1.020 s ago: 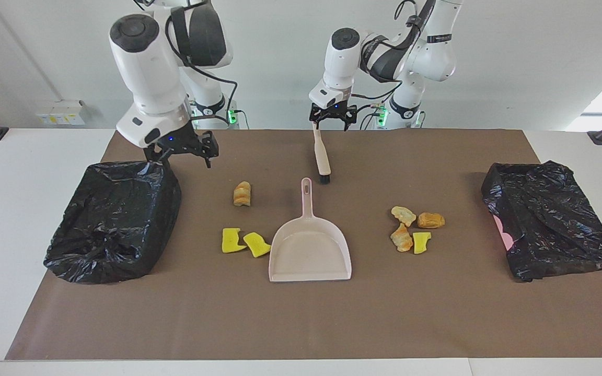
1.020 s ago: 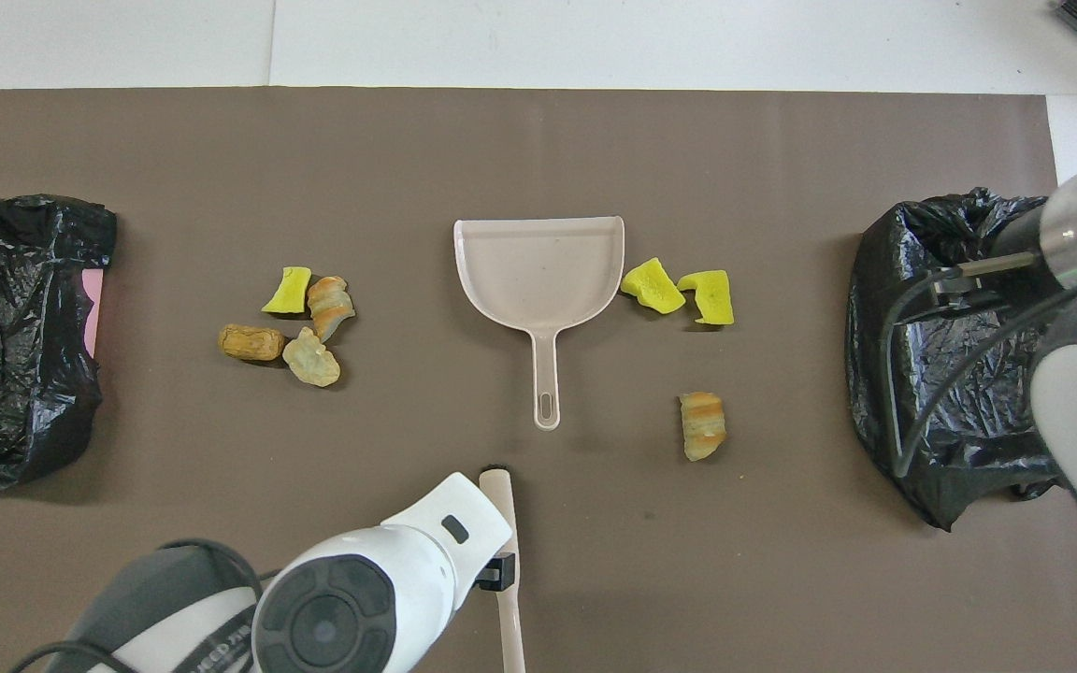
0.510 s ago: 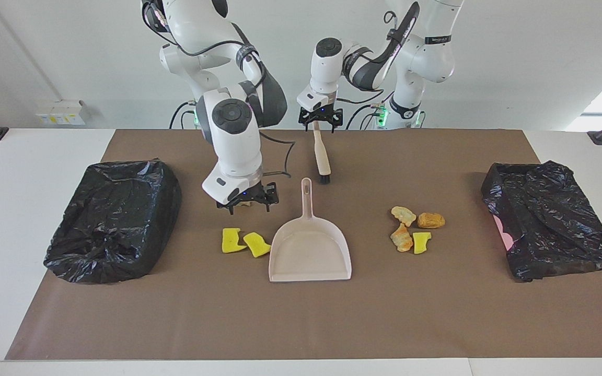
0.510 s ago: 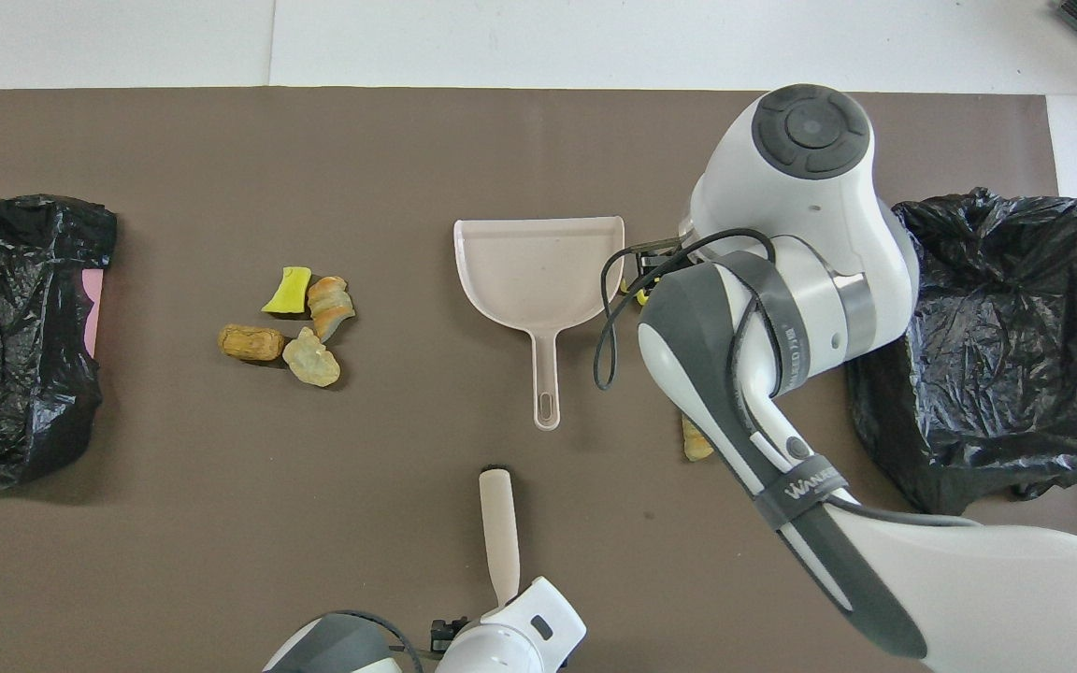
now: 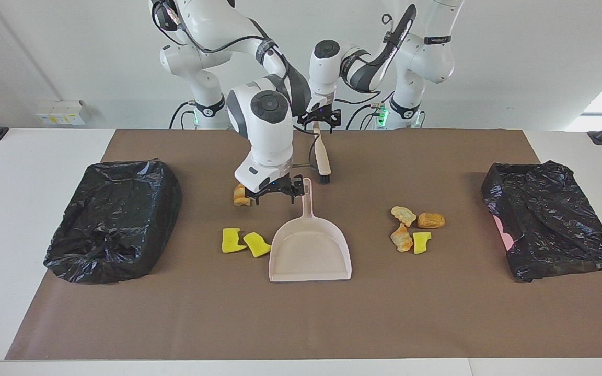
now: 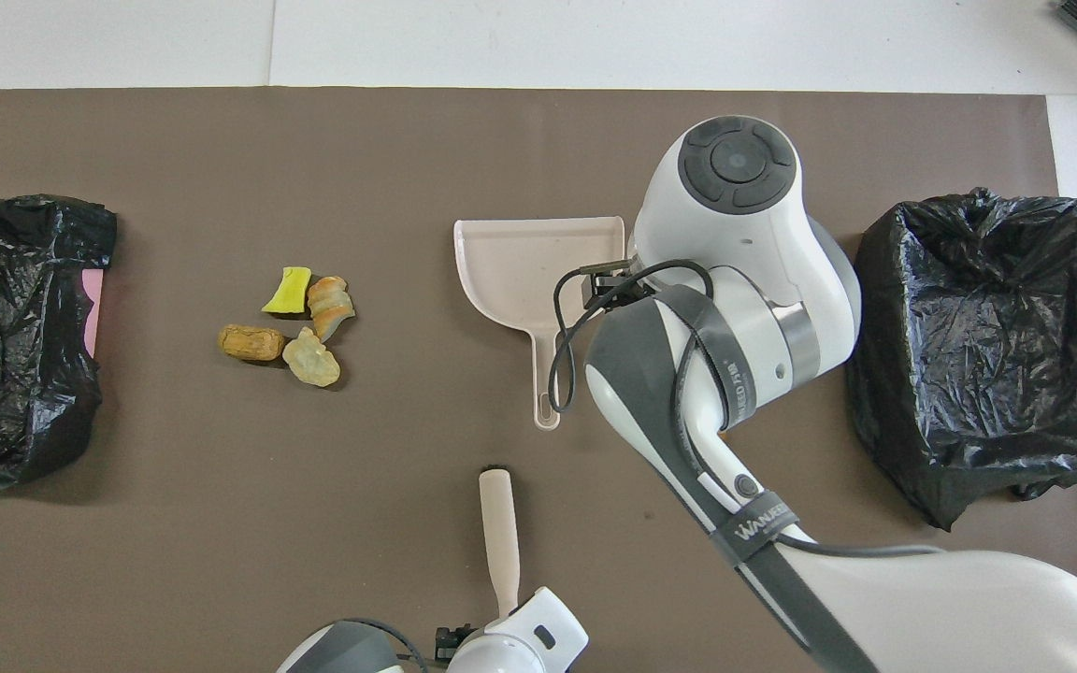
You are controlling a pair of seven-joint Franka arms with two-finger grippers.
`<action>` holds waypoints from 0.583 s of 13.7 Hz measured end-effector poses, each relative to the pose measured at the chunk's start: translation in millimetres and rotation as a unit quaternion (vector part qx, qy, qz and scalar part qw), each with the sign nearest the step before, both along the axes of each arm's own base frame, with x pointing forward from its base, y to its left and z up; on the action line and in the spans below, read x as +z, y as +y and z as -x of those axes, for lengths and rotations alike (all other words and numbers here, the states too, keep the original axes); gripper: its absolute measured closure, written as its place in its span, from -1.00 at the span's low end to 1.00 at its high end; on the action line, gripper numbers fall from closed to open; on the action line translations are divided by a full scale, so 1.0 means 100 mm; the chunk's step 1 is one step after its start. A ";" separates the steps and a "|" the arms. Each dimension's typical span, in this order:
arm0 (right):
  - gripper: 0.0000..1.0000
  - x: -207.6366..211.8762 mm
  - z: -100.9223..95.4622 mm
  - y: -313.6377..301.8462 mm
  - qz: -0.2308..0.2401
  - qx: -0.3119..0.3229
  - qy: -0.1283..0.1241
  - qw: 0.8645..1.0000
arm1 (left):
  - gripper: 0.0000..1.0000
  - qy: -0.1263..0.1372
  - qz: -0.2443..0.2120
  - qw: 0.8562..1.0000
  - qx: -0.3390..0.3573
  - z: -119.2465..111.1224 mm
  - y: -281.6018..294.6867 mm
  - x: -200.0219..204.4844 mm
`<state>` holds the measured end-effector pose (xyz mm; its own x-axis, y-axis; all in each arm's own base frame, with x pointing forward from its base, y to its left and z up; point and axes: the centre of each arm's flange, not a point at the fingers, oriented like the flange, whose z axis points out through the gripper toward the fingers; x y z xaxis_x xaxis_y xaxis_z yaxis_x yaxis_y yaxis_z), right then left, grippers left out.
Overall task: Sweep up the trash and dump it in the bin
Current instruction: 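Grasp the dustpan handle with the right gripper while the left gripper grasps the brush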
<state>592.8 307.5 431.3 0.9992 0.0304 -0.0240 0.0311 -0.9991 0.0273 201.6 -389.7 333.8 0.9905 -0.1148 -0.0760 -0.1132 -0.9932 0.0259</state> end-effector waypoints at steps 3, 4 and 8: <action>-1.00 -0.03 0.02 0.03 -0.012 -0.007 0.009 1.000 | -0.38 0.002 -0.002 1.000 0.011 -0.01 0.00 -0.03; -1.00 -0.04 0.03 0.03 -0.015 -0.009 0.011 1.000 | -0.12 0.002 -0.001 1.000 0.014 -0.03 -0.01 -0.02; -1.00 -0.25 0.21 0.37 -0.018 -0.015 0.021 1.000 | 0.48 0.002 0.003 1.000 0.021 -0.10 -0.02 0.06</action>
<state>571.9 344.4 406.1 0.9978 0.0022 -0.0656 0.0016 -1.0000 -0.0088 211.8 -392.2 339.5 0.9942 -0.0731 -0.0795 -0.0707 -0.9970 0.0320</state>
